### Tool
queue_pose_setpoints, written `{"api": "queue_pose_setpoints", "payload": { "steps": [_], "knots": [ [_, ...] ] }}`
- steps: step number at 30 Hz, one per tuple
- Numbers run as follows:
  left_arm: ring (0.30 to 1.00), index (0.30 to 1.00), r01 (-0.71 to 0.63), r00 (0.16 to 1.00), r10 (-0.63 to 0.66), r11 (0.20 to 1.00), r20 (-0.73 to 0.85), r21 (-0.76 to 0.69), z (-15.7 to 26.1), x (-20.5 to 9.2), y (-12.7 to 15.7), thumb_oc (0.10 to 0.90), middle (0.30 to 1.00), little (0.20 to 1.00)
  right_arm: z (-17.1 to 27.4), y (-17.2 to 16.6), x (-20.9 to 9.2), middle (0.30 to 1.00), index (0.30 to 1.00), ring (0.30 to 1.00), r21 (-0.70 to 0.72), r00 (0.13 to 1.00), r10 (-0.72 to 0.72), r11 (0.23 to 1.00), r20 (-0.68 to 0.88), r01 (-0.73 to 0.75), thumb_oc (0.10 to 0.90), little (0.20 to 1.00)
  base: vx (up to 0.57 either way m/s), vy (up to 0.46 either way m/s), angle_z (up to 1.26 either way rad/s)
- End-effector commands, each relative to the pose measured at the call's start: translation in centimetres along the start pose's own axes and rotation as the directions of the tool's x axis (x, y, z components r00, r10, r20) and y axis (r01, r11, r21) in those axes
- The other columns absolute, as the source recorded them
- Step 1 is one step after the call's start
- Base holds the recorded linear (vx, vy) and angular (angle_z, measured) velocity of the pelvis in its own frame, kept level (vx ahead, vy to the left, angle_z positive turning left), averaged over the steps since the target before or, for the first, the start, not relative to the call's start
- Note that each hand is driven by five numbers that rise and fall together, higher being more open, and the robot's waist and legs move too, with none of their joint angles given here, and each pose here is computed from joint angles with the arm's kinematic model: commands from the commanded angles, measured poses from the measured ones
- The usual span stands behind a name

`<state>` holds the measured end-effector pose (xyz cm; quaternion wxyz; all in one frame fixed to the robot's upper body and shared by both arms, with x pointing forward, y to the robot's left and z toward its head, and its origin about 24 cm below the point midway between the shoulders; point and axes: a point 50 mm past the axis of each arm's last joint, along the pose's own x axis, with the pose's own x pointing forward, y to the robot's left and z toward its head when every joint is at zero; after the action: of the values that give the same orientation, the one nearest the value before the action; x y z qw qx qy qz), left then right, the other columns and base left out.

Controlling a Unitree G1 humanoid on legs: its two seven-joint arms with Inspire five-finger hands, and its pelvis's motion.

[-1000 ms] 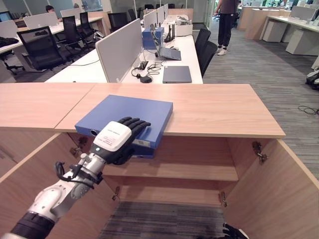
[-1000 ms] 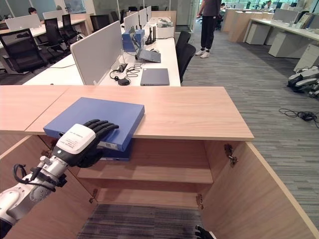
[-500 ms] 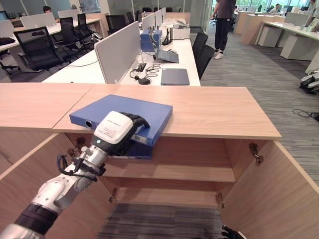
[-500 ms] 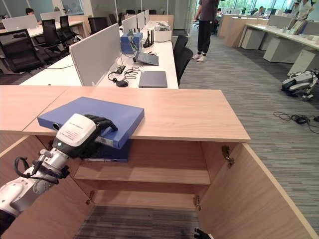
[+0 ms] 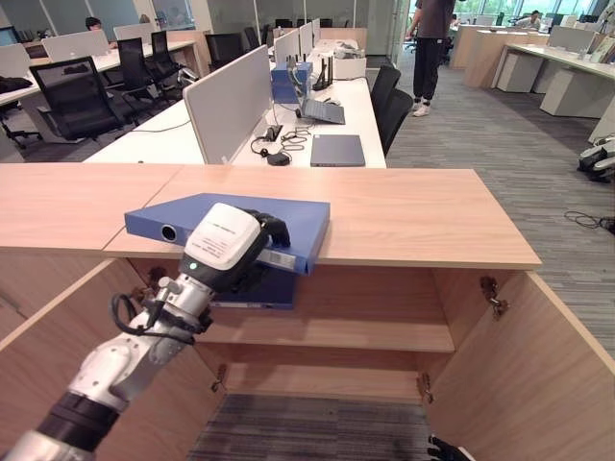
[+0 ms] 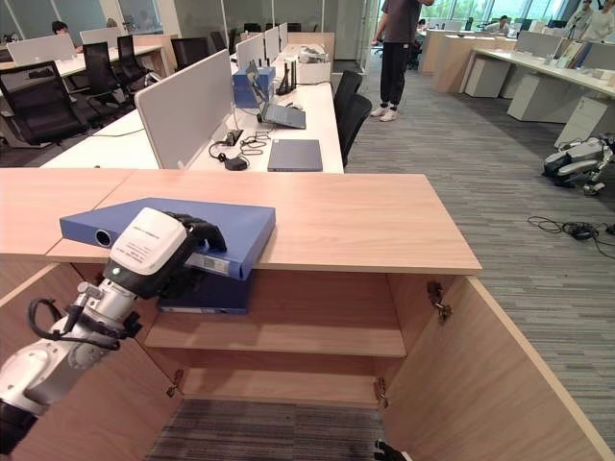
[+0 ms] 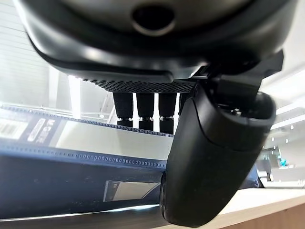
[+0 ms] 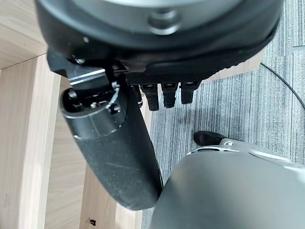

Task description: Put the empty folder in the office cabinet

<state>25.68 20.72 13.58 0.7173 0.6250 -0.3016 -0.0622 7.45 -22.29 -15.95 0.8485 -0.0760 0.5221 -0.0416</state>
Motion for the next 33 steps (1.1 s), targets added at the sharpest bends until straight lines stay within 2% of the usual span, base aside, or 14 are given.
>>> {"api": "queue_pose_setpoints", "payload": {
  "steps": [1,3,7,9,11,12,13,15,16,18,19,22,27,33],
  "knots": [
    [0.3,0.3,-0.313,0.947,0.32,0.915,-0.015,-0.253,0.9,2.6,5.3,0.4,0.3,0.3,2.7,-1.2,0.6,0.9,0.9,0.9,-0.011,0.997,-0.03,0.999,0.076,0.031,0.8,0.9,0.0,0.0,0.0],
    [0.3,0.3,-0.354,0.931,0.365,0.884,-0.021,-0.306,1.3,2.6,6.0,0.4,0.3,0.3,2.8,-1.3,0.7,0.9,0.9,0.9,-0.014,0.997,-0.029,0.999,0.077,0.03,0.8,0.9,0.0,0.0,0.0],
    [0.3,0.3,-0.466,0.837,0.542,0.626,-0.08,-0.625,2.8,2.7,8.4,0.4,0.3,0.3,3.8,-1.3,0.9,0.9,0.9,0.9,-0.014,0.995,-0.029,0.999,0.093,0.03,0.8,0.9,-0.01,0.002,0.0],
    [0.3,0.3,-0.458,0.823,0.561,0.568,-0.085,-0.684,3.1,2.8,8.9,0.4,0.3,0.3,4.0,-1.4,0.9,0.9,0.9,0.9,-0.013,0.995,-0.032,0.999,0.097,0.033,0.8,0.9,-0.02,0.004,0.0],
    [0.3,0.3,-0.389,0.808,0.582,0.413,-0.09,-0.824,3.7,2.9,9.6,0.4,0.3,0.3,4.5,-1.7,1.0,0.9,0.9,0.9,-0.009,0.994,-0.032,0.999,0.105,0.033,0.8,0.9,-0.03,0.005,0.01],
    [0.3,0.3,-0.388,0.809,0.581,0.412,-0.09,-0.824,3.7,2.9,9.6,0.4,0.3,0.3,4.5,-1.7,1.0,0.9,0.9,0.9,-0.01,0.994,-0.032,0.999,0.104,0.033,0.8,0.9,0.0,0.0,0.0],
    [0.3,0.3,-0.355,0.803,0.589,0.349,-0.092,-0.867,3.9,2.9,9.8,0.4,0.3,0.3,4.6,-1.6,1.0,0.9,0.9,0.9,-0.011,0.994,-0.028,1.0,0.103,0.029,0.8,0.9,0.0,0.0,0.0],
    [0.3,0.3,-0.254,0.803,0.587,0.185,-0.101,-0.949,4.4,3.1,9.9,0.4,0.3,0.3,4.8,-1.9,1.1,0.9,0.9,0.9,-0.015,0.995,-0.03,0.999,0.099,0.031,0.8,0.9,-0.03,0.007,0.0],
    [0.3,0.3,-0.254,0.803,0.587,0.185,-0.1,-0.949,4.3,3.1,9.9,0.4,0.3,0.3,4.8,-1.9,1.1,0.9,0.9,0.9,-0.016,0.995,-0.03,0.999,0.099,0.031,0.8,0.9,-0.03,0.009,0.0],
    [0.3,0.3,-0.101,0.834,0.547,0.026,-0.07,-0.995,5.1,3.4,9.3,0.4,0.3,0.3,5.0,-2.1,1.2,0.9,0.9,0.9,-0.02,0.995,-0.027,0.999,0.094,0.029,0.8,0.9,-0.03,0.008,0.0],
    [0.3,0.3,-0.1,0.834,0.547,0.026,-0.07,-0.995,5.0,3.4,9.3,0.4,0.3,0.3,5.0,-2.1,1.2,0.9,0.9,0.9,-0.02,0.995,-0.027,0.999,0.094,0.029,0.8,0.9,-0.03,0.011,0.0],
    [0.3,0.3,0.107,0.872,0.489,-0.12,0.035,-0.987,6.2,3.6,8.8,0.4,0.3,0.3,5.1,-2.2,1.3,0.9,0.9,0.9,-0.035,0.997,-0.019,0.999,0.08,0.022,0.8,0.9,0.0,0.0,0.0],
    [0.3,0.3,0.288,0.909,0.368,-0.211,0.197,-0.934,7.1,3.9,8.1,0.4,0.3,0.3,5.4,-2.5,1.4,0.9,0.9,0.9,-0.042,0.997,-0.022,0.999,0.075,0.025,0.8,0.9,0.0,0.0,0.0],
    [0.3,0.3,0.34,0.923,0.27,-0.247,0.273,-0.907,6.8,3.4,8.2,0.4,0.3,0.3,5.5,-2.5,1.4,0.9,0.9,0.9,-0.057,0.997,-0.016,0.998,0.071,0.02,0.8,0.9,0.0,0.0,0.0]
  ]
}}
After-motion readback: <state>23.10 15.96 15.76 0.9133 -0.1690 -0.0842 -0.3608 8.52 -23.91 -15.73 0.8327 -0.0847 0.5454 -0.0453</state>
